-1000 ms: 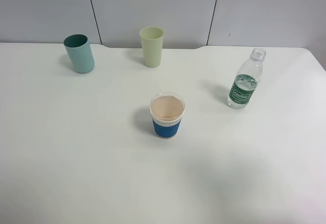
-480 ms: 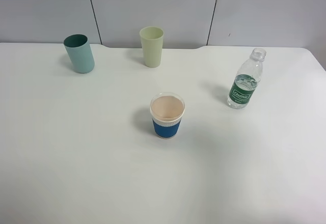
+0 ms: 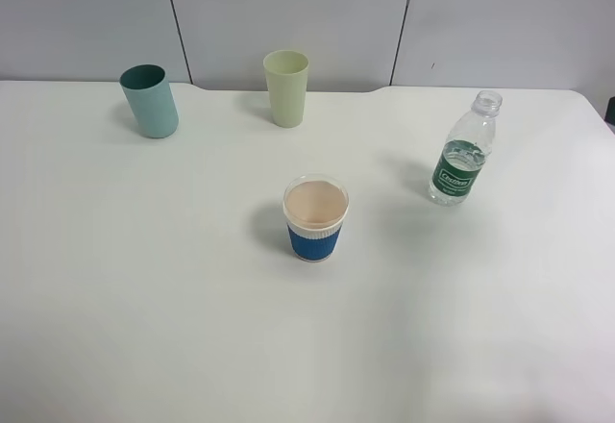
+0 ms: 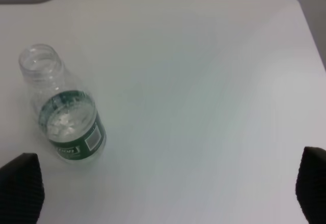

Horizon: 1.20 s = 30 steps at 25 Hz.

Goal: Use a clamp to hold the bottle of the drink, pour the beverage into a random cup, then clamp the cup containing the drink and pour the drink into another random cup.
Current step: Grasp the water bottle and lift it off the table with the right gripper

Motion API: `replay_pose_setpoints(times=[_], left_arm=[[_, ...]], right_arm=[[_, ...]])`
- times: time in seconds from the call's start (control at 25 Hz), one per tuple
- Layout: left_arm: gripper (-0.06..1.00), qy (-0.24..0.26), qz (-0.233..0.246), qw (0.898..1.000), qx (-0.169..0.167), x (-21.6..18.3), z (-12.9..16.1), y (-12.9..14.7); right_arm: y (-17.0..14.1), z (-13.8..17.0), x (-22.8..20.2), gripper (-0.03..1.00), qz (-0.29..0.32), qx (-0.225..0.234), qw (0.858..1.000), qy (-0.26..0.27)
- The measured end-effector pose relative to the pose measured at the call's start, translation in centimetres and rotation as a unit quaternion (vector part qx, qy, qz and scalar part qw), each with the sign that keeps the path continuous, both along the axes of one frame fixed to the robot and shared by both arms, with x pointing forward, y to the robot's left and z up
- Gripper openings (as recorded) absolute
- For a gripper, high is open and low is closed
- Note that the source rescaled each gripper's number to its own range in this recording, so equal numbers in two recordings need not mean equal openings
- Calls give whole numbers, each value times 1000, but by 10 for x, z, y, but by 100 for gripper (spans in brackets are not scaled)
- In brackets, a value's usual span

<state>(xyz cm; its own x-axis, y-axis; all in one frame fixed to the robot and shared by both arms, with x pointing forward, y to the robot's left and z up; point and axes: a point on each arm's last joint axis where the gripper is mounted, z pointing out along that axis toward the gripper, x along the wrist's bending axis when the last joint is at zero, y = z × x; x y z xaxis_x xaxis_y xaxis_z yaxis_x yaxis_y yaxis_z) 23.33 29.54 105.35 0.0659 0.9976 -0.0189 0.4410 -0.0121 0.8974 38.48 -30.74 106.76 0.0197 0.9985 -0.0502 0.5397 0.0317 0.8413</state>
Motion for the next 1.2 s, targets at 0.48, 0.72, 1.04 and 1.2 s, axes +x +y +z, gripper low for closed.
replay_pose_setpoints(times=[0.48, 0.72, 1.04, 1.2], left_arm=[[100, 0, 0, 1000, 0, 0, 0, 0], [100, 0, 0, 1000, 0, 0, 0, 0], [100, 0, 0, 1000, 0, 0, 0, 0], [100, 0, 0, 1000, 0, 0, 0, 0]], right_arm=[[0, -76, 27, 99, -24, 40, 999, 26], [27, -88, 41, 99, 50, 34, 998, 31], [39, -122, 57, 99, 95, 7, 992, 88], [41, -130, 65, 99, 100, 8, 992, 79]])
